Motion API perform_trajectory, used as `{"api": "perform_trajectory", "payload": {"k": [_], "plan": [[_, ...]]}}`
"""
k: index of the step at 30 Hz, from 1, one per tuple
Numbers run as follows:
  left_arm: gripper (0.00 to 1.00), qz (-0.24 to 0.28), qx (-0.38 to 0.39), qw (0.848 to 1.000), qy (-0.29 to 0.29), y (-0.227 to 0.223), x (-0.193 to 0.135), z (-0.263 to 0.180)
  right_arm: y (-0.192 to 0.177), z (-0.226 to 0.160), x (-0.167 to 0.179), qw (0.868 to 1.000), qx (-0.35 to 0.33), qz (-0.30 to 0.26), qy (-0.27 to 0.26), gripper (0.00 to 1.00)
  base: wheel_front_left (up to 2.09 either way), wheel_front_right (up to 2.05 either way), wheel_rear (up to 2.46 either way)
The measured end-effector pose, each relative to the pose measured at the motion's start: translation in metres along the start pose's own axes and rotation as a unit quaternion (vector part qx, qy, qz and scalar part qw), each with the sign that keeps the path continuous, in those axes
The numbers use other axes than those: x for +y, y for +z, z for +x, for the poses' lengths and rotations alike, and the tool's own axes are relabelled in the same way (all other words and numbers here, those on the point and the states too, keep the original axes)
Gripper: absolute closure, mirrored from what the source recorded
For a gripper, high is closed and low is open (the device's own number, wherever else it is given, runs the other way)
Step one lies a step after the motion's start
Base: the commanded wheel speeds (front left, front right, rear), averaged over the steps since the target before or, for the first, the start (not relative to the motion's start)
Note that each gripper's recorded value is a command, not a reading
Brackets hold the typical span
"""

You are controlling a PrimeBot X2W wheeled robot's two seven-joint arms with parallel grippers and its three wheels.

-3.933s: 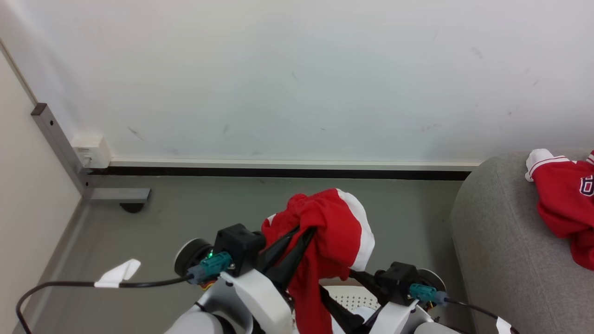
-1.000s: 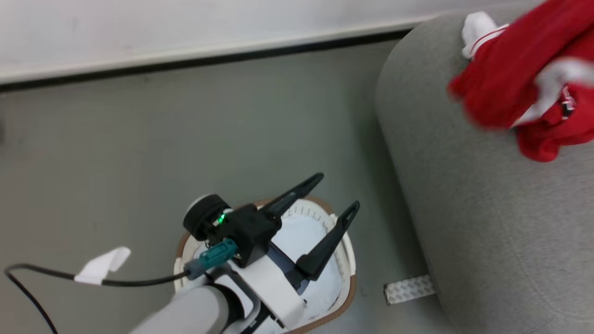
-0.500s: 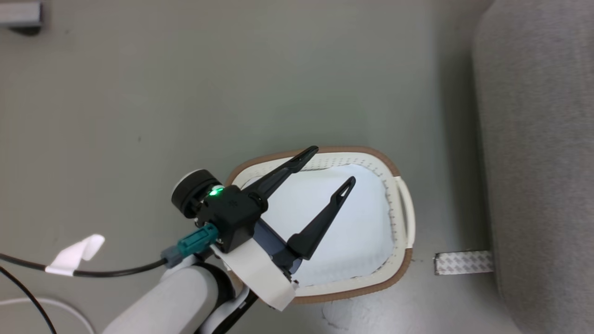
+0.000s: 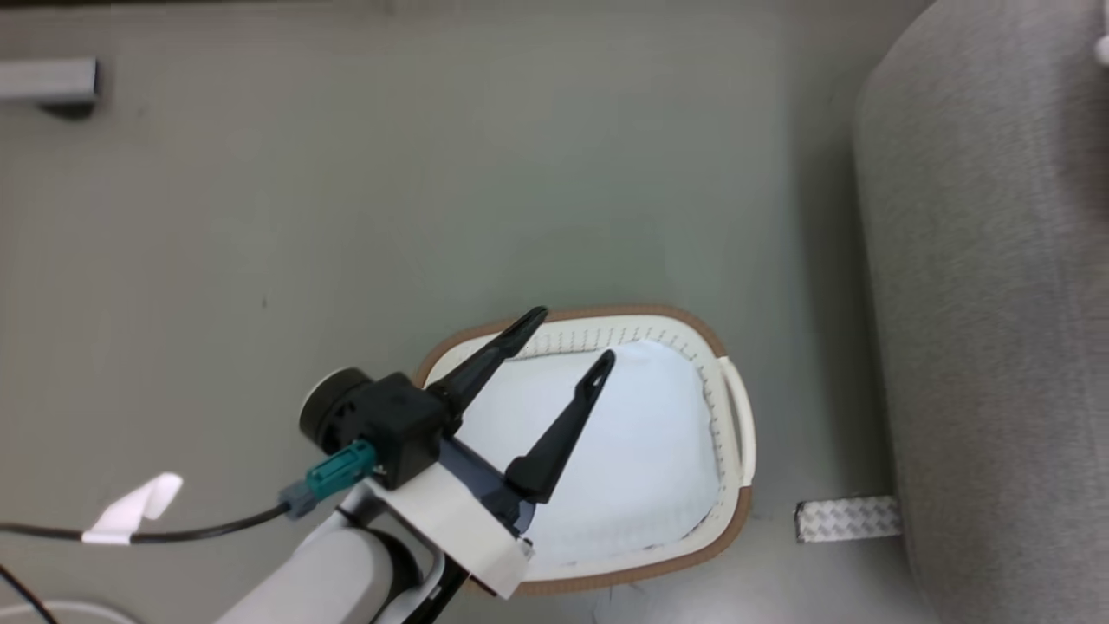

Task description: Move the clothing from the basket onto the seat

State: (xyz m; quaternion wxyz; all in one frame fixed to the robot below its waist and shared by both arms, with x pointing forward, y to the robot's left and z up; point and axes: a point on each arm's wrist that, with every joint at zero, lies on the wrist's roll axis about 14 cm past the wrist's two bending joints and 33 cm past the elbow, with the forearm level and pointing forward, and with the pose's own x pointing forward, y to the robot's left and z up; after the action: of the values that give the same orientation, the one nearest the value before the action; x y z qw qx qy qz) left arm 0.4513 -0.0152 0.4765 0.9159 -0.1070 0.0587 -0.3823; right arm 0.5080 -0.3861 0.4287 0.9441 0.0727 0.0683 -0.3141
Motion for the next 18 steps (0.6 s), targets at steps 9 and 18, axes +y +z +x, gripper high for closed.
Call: {"api": "perform_trajectory", "payload": {"k": [9, 18], "plan": [[0.00, 0.032, -0.051, 0.994, 0.088, 0.029, 0.015, -0.025, 0.027, -0.066, 0.032, 0.990, -0.050, -0.016, 0.130, 0.00, 0.00, 0.00, 0.00], [0.00, 0.037, -0.081, 0.972, 0.218, 0.046, 0.036, -0.094, 0.052, -0.168, 0.047, 0.966, -0.104, 0.015, 0.237, 0.00, 0.00, 0.00, 0.00]]}}
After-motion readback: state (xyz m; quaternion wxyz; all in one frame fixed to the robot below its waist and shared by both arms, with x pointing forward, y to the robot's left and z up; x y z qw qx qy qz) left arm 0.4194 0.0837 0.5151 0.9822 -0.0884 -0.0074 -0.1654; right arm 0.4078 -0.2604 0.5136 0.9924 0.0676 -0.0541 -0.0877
